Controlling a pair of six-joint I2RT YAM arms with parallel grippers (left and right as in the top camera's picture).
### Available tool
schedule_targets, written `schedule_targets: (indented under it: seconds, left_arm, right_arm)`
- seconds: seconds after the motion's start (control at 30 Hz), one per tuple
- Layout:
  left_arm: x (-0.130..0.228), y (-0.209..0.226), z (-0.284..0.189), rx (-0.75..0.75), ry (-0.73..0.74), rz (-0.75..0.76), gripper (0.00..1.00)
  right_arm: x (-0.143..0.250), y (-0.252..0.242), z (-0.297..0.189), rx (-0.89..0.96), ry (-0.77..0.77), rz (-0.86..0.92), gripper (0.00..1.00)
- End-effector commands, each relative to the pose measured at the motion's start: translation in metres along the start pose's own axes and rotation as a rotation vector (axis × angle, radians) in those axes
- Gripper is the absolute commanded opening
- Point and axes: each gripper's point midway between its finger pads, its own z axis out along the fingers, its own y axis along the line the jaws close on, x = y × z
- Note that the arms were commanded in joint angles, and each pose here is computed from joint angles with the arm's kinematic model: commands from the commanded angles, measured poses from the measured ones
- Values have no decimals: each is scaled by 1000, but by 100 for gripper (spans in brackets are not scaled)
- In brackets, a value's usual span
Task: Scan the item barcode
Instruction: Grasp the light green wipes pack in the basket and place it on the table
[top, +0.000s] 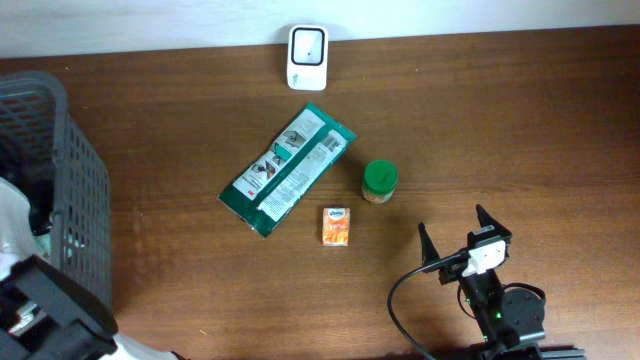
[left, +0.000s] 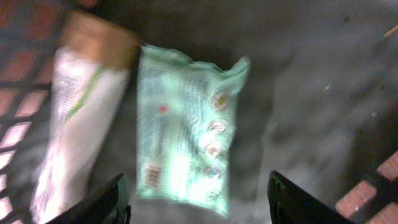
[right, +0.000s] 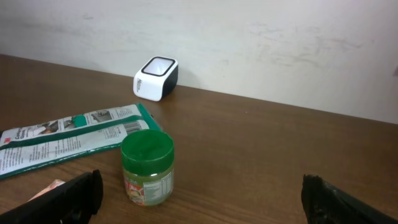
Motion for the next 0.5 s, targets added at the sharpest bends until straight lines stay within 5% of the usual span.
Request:
schedule_targets:
  seconds: [0.0,0.17,0.27,0.3,0.37,0.47]
  left_arm:
    - [14,-18,32,74,77,94,63]
    - [40,-17,73,38,208,117,57]
    - [46,-18,78,39,236,122,6]
    - [46,-17,74,39,244,124,0]
    - [31,-14,53,40,231,122,0]
    - [-36,-6,-58,104,7,49,0]
  right_arm:
    - [2,0,0,-4,4,4,98]
    - [2,0,0,-4,3,4,98]
    - [2,0,0,-4,3,4,98]
    - [2,0,0,-4,4,4,98]
    - [2,0,0,-4,3,4,98]
    - [2,0,0,-4,4,4,98]
